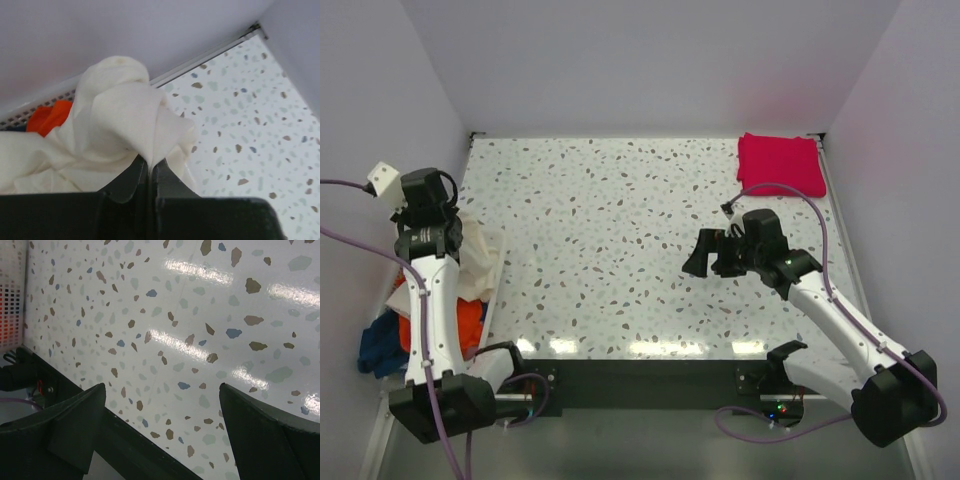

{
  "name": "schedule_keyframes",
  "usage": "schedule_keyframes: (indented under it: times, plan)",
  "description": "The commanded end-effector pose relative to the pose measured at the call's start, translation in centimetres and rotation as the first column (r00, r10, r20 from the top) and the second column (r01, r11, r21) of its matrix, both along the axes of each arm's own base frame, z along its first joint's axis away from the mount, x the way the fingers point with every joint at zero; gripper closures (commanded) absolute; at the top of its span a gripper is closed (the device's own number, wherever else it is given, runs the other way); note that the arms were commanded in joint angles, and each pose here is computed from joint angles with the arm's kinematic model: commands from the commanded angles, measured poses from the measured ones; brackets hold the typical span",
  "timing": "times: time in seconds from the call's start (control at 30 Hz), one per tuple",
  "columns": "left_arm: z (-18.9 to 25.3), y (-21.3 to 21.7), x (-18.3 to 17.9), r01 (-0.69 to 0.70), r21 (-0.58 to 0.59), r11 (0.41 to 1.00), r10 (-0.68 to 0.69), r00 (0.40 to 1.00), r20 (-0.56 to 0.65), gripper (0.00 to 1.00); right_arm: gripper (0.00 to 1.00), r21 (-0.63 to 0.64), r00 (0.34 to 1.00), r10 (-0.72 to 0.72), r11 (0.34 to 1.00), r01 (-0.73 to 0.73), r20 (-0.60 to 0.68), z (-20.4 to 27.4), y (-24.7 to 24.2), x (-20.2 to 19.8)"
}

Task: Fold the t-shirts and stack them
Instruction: Grab the tshirt from the pile, then move the tshirt to the center of the board

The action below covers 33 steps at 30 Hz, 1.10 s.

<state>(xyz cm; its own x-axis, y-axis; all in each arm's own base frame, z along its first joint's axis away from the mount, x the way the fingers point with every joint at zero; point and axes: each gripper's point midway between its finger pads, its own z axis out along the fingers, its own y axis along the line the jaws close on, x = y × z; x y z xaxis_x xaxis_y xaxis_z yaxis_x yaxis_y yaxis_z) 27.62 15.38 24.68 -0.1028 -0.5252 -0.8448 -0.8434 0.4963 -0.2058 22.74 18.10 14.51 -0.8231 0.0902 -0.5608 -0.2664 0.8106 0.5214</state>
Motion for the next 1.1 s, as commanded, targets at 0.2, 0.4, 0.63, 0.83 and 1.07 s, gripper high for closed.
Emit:
schedule_keyframes:
  times: [0.2, 0.4, 0.63, 0.83, 1.07]
  plan:
    - [17.8, -5.9, 3.3, 0.381, 0.196, 0.903, -0.429, 0.802, 0.415, 1.0, 0.01, 0.04, 0.998, 0.048, 0.998, -0.05, 0.036, 0.7, 0.9, 0.1]
    - [25.2, -11.3, 4.0, 0.589, 0.317, 0.744, -0.656, 0.549, 0.519, 1.0, 0.01, 0.05, 0.998, 0.051, 0.997, -0.053, 0.046, 1.1, 1.1, 0.4]
    - [29.6, -17.9, 3.8, 0.724, 0.418, 0.549, -0.785, 0.274, 0.556, 1.0, 0.01, 0.051, 0.997, 0.044, 0.998, -0.048, 0.067, 1.6, 1.0, 0.5]
    - [25.9, -25.2, 6.1, 0.832, 0.343, 0.436, -0.806, 0.191, 0.56, 1.0, 0.01, 0.052, 0.995, 0.031, 0.998, -0.036, 0.099, 2.7, 0.8, 0.7]
    - [19.1, -35.3, 8.0, 0.926, 0.224, 0.304, -0.835, 0.146, 0.531, 1.0, 0.01, 0.005, 0.985, -0.063, 0.998, 0.063, 0.162, 3.7, -1.1, 1.5]
